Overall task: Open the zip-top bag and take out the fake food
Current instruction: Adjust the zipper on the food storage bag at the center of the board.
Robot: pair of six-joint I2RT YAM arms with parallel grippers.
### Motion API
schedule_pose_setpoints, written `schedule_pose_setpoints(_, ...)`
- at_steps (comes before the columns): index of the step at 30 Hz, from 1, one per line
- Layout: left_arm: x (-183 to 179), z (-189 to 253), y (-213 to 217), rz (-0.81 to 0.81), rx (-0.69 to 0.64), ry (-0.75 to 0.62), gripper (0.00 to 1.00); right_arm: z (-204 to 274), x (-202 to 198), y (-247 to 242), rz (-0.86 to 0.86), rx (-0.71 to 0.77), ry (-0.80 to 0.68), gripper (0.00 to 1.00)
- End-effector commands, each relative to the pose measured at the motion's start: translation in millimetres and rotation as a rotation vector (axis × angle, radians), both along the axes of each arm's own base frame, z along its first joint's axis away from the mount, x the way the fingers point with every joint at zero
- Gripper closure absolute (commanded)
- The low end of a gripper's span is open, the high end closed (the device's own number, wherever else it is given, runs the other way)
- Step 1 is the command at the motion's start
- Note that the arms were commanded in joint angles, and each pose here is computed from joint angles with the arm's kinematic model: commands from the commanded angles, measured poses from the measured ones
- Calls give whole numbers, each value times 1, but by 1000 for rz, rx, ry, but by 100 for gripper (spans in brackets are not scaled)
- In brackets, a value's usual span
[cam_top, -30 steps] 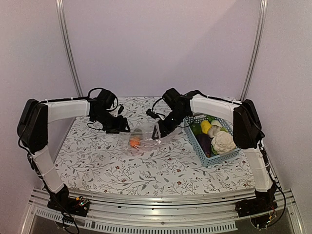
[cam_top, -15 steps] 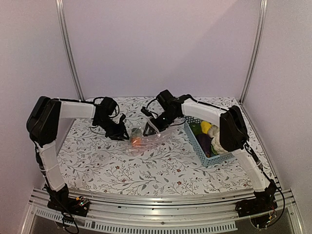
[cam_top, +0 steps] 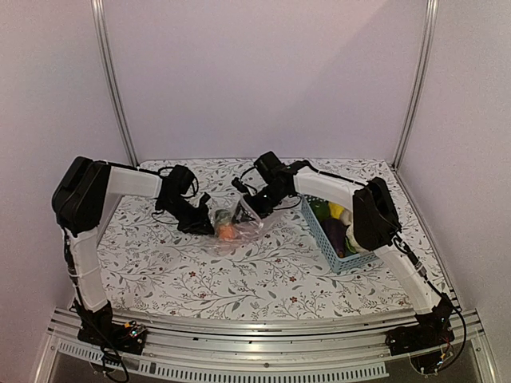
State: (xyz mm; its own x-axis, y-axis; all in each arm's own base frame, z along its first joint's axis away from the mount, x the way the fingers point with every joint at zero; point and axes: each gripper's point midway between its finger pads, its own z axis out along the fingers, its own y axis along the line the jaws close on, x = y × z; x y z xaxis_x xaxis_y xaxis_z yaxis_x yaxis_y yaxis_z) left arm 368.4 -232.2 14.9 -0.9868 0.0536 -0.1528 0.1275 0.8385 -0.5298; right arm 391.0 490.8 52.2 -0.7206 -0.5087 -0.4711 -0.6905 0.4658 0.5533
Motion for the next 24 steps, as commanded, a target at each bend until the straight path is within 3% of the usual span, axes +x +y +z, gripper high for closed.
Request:
schedule_pose_setpoints(1,5,-3,-4,3,-24,8,93,-4,-27,11,58,102,169,54)
schedule_pose_setpoints(5,4,-3,-7,0,-36,17,95,25,-40,26,95,272,279,50)
schedule_pose_setpoints(11,-1,-4,-12,-20,-27,15,96,77,-28,53,118,534,348,51)
schedule_pose_setpoints(15,-4,-3,-13,-28,-14,15,96,103,-33,51,111,573,401,52)
schedule_pose_setpoints(19,-5,1,-16,-33,-16,6,97,128,-40,42,142,592,348,52)
schedule_pose_setpoints(24,-6,3,-14,-35,-11,6,98,84,-18,12,6,436,332,54)
